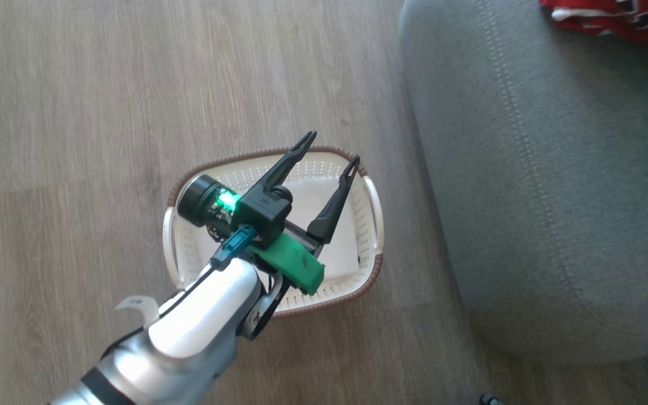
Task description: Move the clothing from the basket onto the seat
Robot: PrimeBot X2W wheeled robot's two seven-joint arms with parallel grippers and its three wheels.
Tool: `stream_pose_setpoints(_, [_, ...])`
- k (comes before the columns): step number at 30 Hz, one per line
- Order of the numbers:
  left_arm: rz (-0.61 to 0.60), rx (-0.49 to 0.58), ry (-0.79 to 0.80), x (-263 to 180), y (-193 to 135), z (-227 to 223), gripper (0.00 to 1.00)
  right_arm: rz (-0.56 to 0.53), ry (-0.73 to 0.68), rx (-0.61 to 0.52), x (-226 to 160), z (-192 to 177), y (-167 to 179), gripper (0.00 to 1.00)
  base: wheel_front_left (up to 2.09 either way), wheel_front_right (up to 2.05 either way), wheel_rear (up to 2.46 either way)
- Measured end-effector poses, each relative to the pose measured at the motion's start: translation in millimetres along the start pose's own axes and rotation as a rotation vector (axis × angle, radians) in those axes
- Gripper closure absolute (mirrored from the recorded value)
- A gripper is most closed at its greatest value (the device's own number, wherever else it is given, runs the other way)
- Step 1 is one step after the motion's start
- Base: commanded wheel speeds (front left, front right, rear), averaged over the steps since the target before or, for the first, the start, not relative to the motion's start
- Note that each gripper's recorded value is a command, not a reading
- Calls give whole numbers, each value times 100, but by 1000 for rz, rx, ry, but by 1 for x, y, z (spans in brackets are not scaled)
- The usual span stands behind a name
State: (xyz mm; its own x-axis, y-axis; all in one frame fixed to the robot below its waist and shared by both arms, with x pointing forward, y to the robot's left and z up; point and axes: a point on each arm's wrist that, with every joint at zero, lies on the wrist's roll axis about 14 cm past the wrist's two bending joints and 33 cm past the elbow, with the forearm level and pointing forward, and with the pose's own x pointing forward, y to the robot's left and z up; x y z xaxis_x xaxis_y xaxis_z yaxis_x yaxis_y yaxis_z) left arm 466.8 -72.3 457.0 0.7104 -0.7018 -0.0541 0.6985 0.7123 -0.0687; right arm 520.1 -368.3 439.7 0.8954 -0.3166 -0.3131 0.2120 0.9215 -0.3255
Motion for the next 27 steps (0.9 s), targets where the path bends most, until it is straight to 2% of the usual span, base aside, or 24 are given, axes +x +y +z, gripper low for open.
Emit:
stream_pose_setpoints(11, [106,-68,-15,-28,3,15,0,47,-110,40,-37,26,9,0,0,0,0])
stream_pose_setpoints(21, [321,-103,-33,-77,38,26,0,143,-243,82,-65,63,39,0,0,0,0])
stream_pose_setpoints(27, [479,-108,-55,-123,66,31,0,239,-332,124,-85,88,76,0,0,0,0])
